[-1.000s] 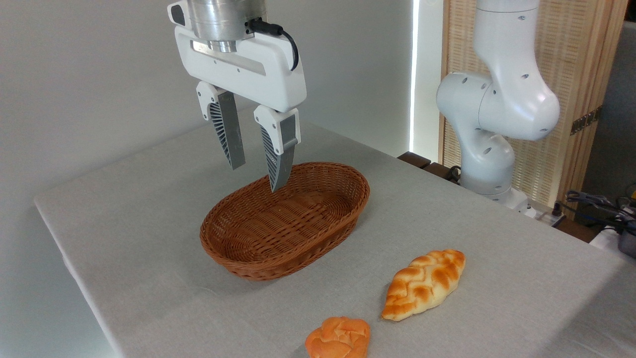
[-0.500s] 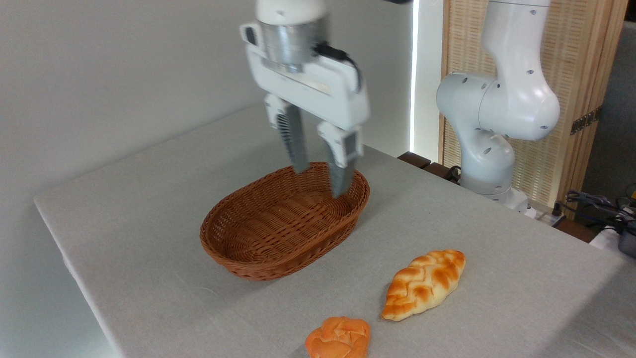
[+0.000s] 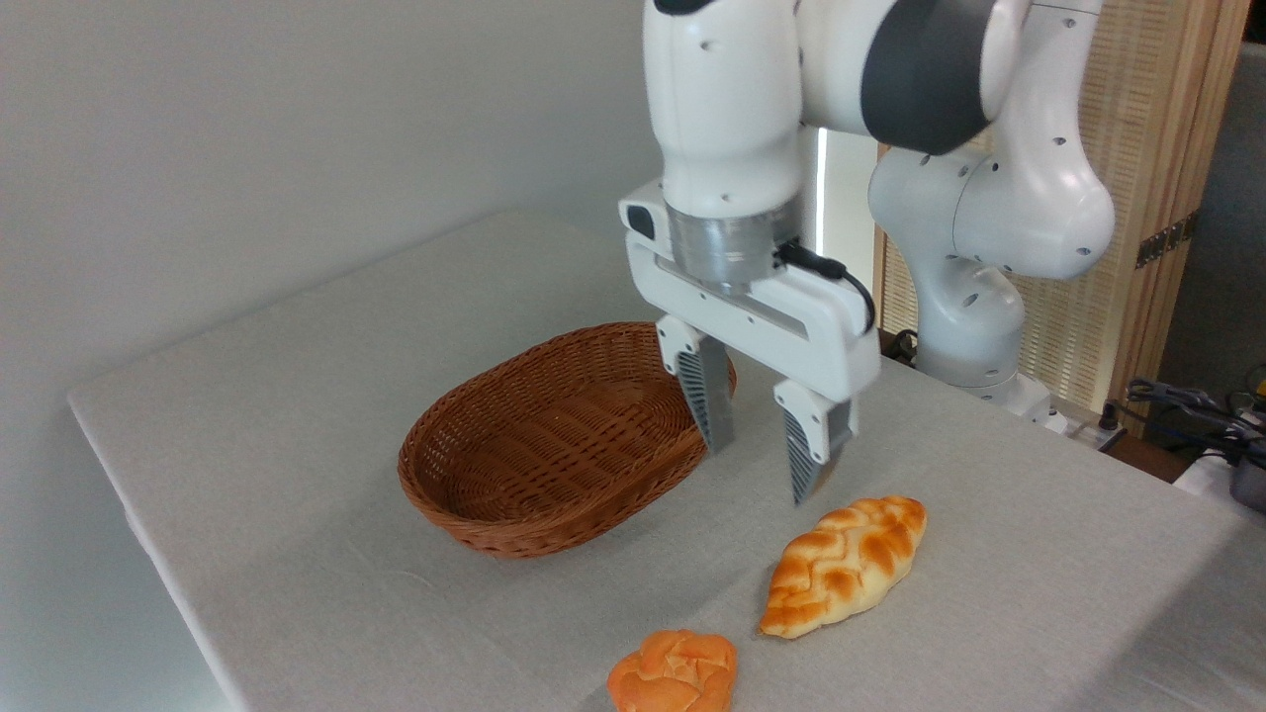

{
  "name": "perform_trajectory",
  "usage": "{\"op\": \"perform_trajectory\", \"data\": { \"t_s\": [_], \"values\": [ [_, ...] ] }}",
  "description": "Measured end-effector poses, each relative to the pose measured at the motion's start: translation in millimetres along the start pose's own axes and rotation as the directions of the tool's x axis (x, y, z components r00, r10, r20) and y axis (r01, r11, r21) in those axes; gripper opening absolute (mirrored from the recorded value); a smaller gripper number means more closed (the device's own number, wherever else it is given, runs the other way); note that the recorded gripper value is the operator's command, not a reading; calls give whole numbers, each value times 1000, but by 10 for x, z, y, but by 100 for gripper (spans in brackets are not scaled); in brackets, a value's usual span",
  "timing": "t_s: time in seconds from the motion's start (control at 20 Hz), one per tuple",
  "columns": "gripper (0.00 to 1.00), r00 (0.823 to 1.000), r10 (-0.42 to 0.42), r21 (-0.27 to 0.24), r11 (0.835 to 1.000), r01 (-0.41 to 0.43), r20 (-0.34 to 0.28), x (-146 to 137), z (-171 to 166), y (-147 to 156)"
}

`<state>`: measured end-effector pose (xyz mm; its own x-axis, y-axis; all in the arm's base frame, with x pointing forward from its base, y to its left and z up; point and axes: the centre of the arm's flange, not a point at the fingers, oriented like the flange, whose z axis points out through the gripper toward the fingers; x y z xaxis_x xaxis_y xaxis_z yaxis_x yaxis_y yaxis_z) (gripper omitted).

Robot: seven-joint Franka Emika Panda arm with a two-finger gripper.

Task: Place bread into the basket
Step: 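Lower the gripper onto the braided loaf and close on it, then lift the braided loaf and carry it over the wicker basket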

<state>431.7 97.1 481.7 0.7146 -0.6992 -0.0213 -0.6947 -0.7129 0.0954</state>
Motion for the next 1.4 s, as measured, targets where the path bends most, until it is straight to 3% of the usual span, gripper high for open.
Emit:
{"op": "perform_trajectory", "data": {
  "t_s": [0.25, 0.4, 0.6, 0.65, 0.75, 0.85, 0.9, 1.4],
  "values": [
    [100, 997, 36, 11, 999, -37, 65, -255, 261, -179],
    [100, 991, 57, 27, 998, -60, 121, -254, 428, -244],
    [100, 987, 71, 12, 997, -74, 146, -223, 683, -268],
    [93, 986, 76, 8, 997, -79, 148, -221, 729, -267],
    [60, 985, 83, 5, 996, -85, 152, -220, 769, -267],
    [49, 982, 108, 1, 994, -110, 152, -222, 772, -266],
    [38, 980, 130, -2, 991, -131, 152, -225, 772, -268],
    [36, 974, 176, -16, 984, -175, 145, -323, 778, -322]
  ]
}}
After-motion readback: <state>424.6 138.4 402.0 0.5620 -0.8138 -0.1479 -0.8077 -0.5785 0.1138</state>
